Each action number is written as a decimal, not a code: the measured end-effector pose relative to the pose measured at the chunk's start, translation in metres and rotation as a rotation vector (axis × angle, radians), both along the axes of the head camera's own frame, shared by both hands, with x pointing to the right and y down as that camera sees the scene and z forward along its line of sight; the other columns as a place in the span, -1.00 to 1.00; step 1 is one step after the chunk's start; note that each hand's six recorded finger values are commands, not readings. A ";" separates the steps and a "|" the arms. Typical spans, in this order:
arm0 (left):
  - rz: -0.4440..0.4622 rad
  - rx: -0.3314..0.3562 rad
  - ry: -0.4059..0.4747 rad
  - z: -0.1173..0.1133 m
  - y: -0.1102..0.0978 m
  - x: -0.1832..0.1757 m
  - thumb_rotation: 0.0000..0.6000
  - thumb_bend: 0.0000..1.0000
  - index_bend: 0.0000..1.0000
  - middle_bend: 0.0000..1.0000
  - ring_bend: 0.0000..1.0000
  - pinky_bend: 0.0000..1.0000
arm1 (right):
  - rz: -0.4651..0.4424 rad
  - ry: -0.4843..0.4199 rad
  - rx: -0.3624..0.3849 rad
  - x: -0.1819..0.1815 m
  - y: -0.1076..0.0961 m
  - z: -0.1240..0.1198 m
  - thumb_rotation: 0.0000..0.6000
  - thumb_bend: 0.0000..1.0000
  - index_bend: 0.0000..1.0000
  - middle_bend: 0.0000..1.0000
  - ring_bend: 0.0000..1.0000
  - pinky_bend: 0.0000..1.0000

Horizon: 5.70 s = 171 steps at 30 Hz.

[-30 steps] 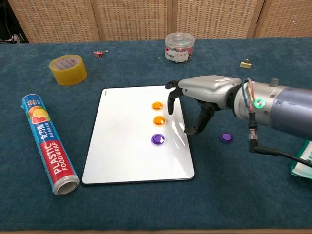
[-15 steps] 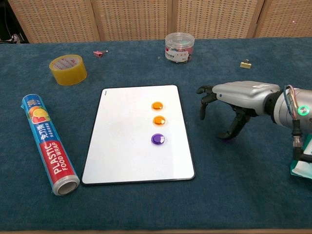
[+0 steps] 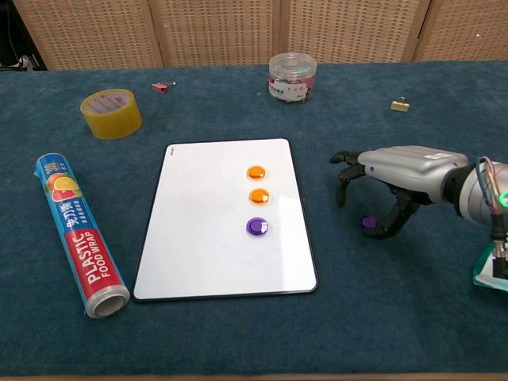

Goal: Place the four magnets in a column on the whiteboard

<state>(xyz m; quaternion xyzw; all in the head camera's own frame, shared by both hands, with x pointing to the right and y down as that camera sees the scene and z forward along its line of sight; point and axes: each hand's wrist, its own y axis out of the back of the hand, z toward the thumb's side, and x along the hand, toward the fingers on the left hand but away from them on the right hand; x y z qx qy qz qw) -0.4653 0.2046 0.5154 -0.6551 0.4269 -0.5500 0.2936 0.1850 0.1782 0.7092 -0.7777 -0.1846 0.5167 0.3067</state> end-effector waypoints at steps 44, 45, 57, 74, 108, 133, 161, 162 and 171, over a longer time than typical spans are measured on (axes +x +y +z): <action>-0.004 -0.011 -0.012 0.004 0.003 0.002 1.00 -1.00 -1.00 -1.00 -1.00 -1.00 | 0.064 -0.003 -0.031 0.021 0.004 0.021 1.00 -0.36 0.06 -1.00 -1.00 -1.00; -0.004 -0.011 -0.012 0.004 0.003 0.002 1.00 -1.00 -1.00 -1.00 -1.00 -1.00 | 0.064 -0.003 -0.029 0.020 0.004 0.021 1.00 -0.35 0.07 -1.00 -1.00 -1.00; -0.004 -0.010 -0.009 0.003 0.003 0.001 1.00 -1.00 -1.00 -1.00 -1.00 -1.00 | 0.061 -0.027 -0.012 0.012 0.002 0.011 1.00 -0.34 0.11 -1.00 -1.00 -1.00; -0.005 -0.008 0.004 0.002 0.003 0.001 1.00 -1.00 -1.00 -1.00 -1.00 -1.00 | -0.111 -0.167 0.011 -0.094 0.010 -0.025 1.00 -0.34 0.12 -1.00 -1.00 -1.00; -0.013 -0.001 0.027 -0.005 0.002 -0.005 1.00 -1.00 -1.00 -1.00 -1.00 -1.00 | -0.125 -0.112 -0.042 -0.125 0.029 -0.004 1.00 -0.34 0.14 -1.00 -1.00 -1.00; -0.014 -0.001 0.031 -0.006 0.001 -0.005 1.00 -1.00 -1.00 -1.00 -1.00 -1.00 | -0.128 -0.127 -0.076 -0.117 0.034 -0.002 1.00 -0.34 -0.13 -1.00 -1.00 -1.00; -0.013 0.034 -0.022 -0.003 0.006 -0.007 1.00 -1.00 -1.00 -1.00 -1.00 -1.00 | 0.014 -0.174 0.308 -0.010 -0.018 -0.076 1.00 -0.95 -1.00 -1.00 -1.00 -1.00; -0.016 0.037 -0.026 -0.003 0.006 -0.008 1.00 -1.00 -1.00 -1.00 -1.00 -1.00 | 0.032 -0.164 0.325 0.001 -0.019 -0.077 1.00 -0.95 -1.00 -1.00 -1.00 -1.00; -0.058 0.078 -0.072 0.003 0.012 -0.022 1.00 -1.00 -1.00 -1.00 -1.00 -1.00 | 0.190 0.015 0.444 0.127 0.000 -0.101 1.00 -0.97 -0.95 -1.00 -1.00 -1.00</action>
